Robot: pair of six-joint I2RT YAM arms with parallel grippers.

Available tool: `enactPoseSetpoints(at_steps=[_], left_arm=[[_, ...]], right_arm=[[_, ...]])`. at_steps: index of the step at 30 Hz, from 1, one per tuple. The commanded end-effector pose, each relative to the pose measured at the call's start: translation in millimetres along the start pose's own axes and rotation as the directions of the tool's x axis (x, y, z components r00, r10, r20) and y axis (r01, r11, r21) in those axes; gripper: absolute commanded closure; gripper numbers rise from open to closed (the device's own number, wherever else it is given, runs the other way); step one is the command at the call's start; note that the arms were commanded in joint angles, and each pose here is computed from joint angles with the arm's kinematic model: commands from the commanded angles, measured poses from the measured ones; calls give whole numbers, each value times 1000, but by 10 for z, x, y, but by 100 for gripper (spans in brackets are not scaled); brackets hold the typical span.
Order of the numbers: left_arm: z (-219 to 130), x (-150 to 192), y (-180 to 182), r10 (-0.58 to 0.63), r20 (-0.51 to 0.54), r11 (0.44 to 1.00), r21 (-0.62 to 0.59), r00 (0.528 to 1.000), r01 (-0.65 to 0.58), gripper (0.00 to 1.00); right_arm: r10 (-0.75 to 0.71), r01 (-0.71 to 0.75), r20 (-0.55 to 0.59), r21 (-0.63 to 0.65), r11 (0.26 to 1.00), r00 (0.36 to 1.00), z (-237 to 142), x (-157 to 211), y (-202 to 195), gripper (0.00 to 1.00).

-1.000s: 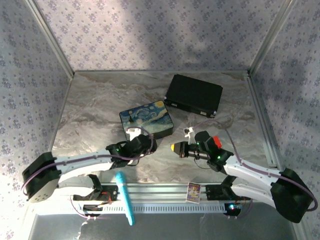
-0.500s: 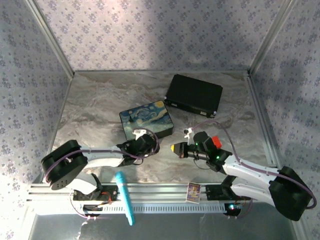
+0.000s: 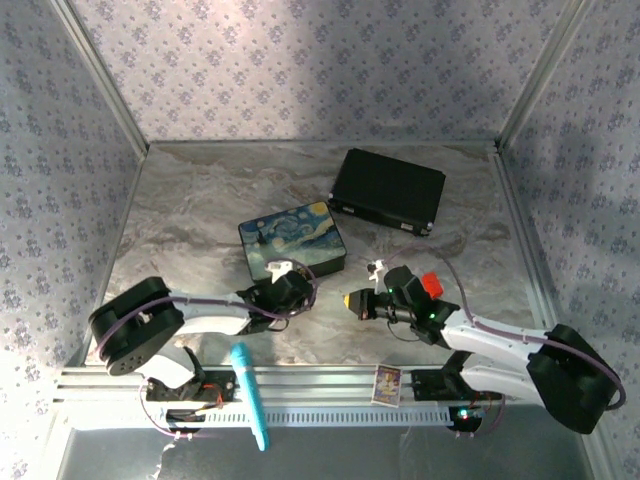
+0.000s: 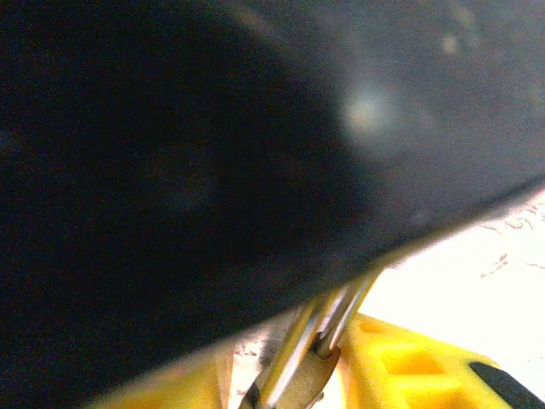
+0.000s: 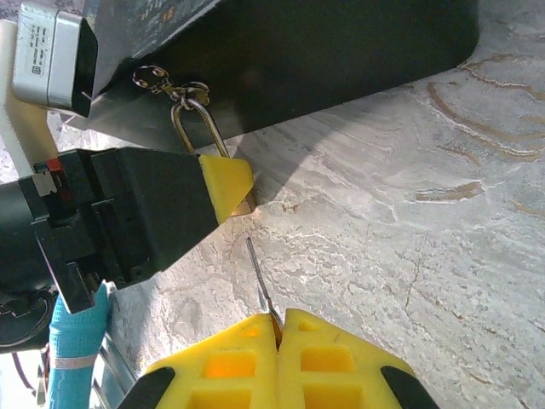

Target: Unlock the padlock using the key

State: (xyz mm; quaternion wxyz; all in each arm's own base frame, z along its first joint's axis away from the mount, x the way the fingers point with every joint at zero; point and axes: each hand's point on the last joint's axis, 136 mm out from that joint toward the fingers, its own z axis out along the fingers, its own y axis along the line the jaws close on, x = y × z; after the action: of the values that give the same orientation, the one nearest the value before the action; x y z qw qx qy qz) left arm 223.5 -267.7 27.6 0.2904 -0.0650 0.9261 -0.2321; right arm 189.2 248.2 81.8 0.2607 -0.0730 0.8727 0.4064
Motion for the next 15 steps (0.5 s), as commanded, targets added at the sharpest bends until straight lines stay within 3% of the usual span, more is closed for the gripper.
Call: enactPoseSetpoints(at_steps=[1, 9, 15], left_arm=[[28, 71, 9, 8, -36, 999, -39, 999, -9, 67], [12, 64, -52, -61, -19, 998, 1, 998, 61, 78], [-1, 27, -94, -154, 12, 986, 67, 988, 153, 85]], right_arm=[[0, 0, 10, 5, 1000, 1000, 27, 15, -24, 100], [64, -64, -9, -24, 998, 998, 114, 49, -1, 100], [133, -144, -114, -87, 986, 984, 252, 120, 147, 100]])
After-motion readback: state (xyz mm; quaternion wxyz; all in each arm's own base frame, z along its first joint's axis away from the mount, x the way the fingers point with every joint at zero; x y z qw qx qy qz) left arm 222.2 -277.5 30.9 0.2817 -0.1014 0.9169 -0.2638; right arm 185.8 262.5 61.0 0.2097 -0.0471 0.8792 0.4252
